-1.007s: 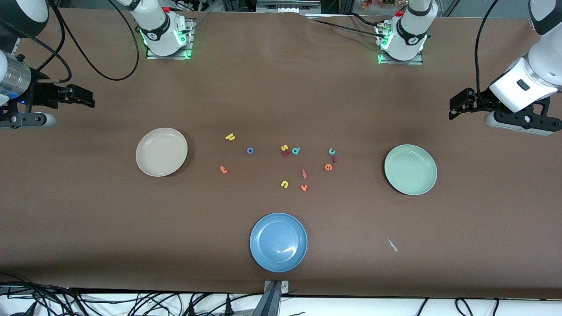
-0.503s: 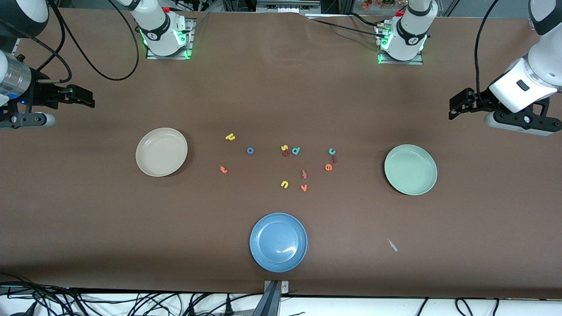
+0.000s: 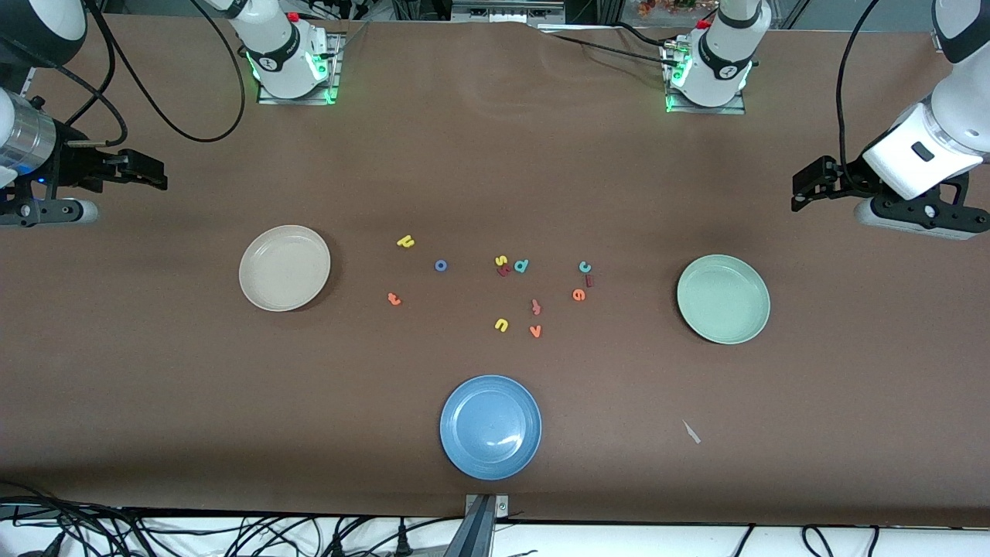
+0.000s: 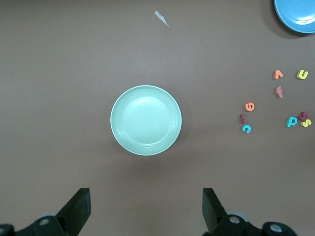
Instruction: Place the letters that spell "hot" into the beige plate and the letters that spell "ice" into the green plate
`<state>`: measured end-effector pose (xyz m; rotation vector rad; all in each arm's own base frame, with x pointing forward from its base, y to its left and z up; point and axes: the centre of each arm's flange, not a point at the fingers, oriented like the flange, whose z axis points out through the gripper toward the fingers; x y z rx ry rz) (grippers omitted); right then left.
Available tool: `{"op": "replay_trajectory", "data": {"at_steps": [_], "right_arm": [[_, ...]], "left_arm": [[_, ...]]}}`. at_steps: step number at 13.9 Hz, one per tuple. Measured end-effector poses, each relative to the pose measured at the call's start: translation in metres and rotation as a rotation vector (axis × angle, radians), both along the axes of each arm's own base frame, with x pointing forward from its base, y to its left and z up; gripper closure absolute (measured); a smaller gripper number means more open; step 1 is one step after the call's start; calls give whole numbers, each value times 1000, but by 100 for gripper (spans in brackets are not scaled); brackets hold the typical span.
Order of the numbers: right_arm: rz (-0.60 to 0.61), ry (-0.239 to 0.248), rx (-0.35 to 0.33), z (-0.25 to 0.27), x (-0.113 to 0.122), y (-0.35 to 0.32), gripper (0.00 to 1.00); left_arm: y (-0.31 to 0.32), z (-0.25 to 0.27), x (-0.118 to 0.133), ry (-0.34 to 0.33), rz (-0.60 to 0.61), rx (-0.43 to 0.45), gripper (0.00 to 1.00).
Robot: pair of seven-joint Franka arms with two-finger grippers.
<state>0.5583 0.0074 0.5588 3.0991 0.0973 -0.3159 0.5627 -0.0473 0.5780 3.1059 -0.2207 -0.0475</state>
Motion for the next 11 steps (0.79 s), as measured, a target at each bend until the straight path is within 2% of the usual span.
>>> {"op": "replay_trajectory", "data": {"at_steps": [11], "right_arm": [[0,0,0,0,0,0,0]], "left_arm": [[0,-2,0,8,3,0,0]]}}
